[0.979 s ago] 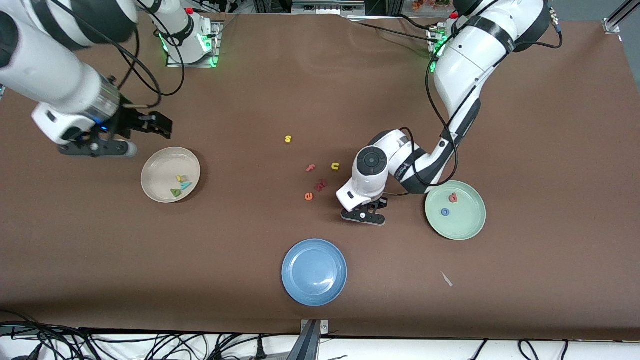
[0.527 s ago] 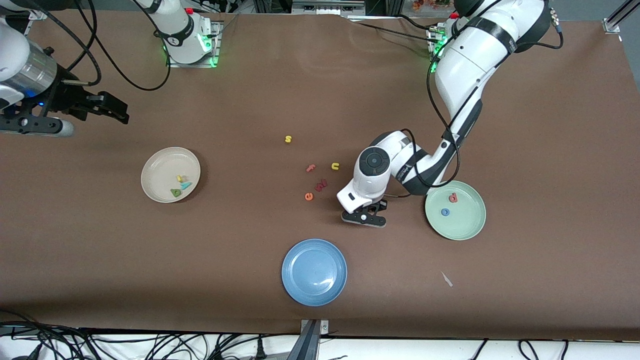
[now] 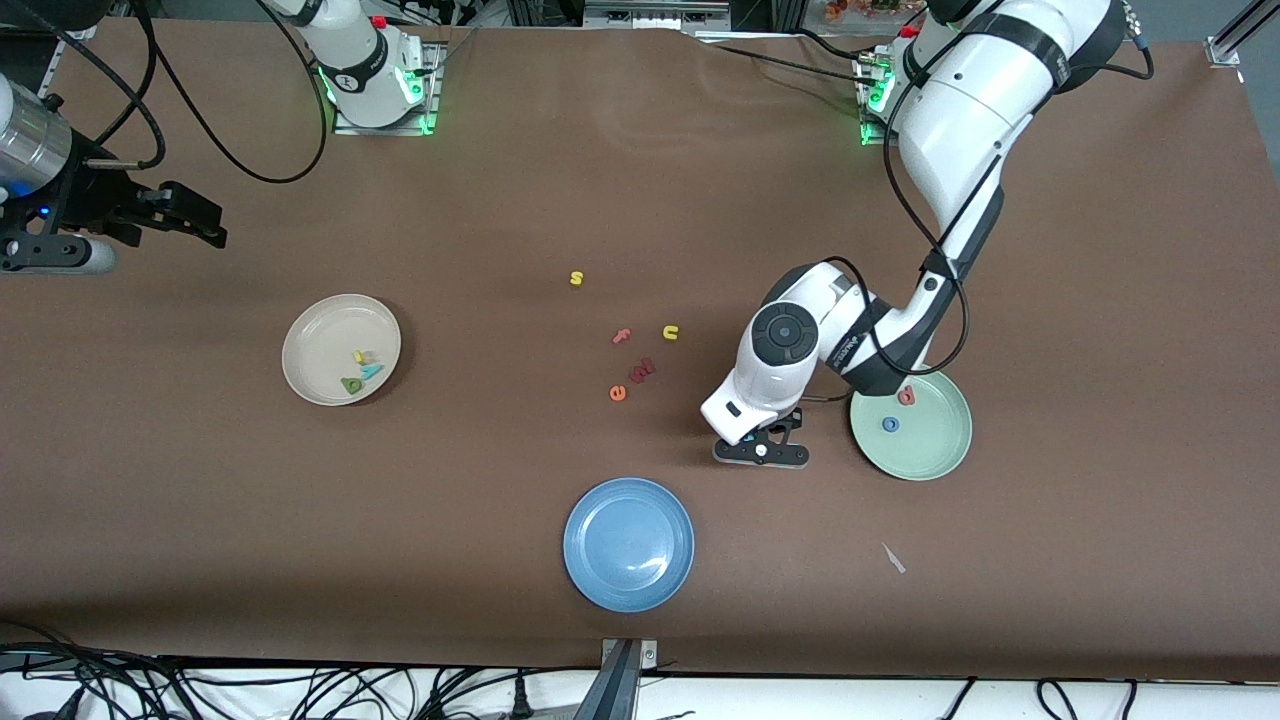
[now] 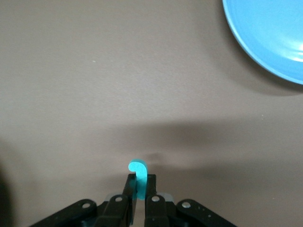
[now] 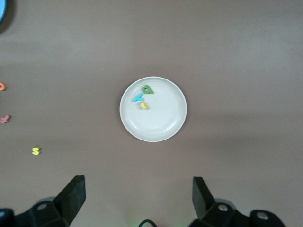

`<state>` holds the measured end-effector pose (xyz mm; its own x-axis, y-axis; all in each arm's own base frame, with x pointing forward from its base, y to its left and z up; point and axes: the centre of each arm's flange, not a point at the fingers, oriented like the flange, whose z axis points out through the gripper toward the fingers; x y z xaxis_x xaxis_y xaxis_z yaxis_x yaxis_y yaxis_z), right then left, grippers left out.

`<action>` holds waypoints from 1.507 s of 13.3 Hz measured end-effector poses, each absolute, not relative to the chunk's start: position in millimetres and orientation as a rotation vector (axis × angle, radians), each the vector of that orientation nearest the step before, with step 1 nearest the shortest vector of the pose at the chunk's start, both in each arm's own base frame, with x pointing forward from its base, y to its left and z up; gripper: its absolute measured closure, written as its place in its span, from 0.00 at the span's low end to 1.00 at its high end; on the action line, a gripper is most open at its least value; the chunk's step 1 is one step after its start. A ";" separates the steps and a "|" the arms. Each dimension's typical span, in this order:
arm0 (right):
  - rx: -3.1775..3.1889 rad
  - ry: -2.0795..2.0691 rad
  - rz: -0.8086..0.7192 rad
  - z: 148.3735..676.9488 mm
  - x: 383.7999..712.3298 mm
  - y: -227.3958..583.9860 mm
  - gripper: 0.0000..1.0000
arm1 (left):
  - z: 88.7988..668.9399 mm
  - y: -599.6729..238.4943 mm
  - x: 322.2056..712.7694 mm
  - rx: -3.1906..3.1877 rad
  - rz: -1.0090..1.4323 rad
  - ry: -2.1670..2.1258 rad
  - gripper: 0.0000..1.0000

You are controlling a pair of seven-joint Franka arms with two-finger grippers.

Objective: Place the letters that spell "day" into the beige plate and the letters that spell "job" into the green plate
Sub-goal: 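Carry the cyan 1 to the green plate and open the left gripper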

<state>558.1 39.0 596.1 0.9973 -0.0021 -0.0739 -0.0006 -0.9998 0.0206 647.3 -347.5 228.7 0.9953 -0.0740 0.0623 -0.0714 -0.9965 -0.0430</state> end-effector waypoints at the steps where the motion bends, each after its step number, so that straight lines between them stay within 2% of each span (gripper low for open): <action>1: 3.113 0.004 -0.093 595.2 560.1 39.9 0.00 | 231.7 -345.8 648.2 -3.097 -0.097 0.106 0.92; 5: 3.111 0.024 -0.039 590.1 565.2 46.5 0.00 | 253.7 -320.8 657.5 -3.085 -0.046 0.063 0.92; 11: 3.105 0.029 -0.039 585.2 566.6 47.6 0.00 | 293.8 -242.6 683.5 -3.097 0.033 0.141 0.92; 16: 3.104 0.032 -0.040 585.1 566.5 48.6 0.00 | 281.9 -182.0 686.3 -3.046 0.213 0.227 0.92; 20: 3.104 0.034 -0.040 585.1 566.4 49.2 0.00 | 250.5 -138.7 677.8 -3.029 0.338 0.273 0.92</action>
<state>566.4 49.2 585.1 0.9994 0.0215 -0.0259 0.0224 -0.9991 0.0367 677.8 -138.7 250.5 0.9597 -0.1671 -0.2257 -0.1852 -0.9808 -0.0612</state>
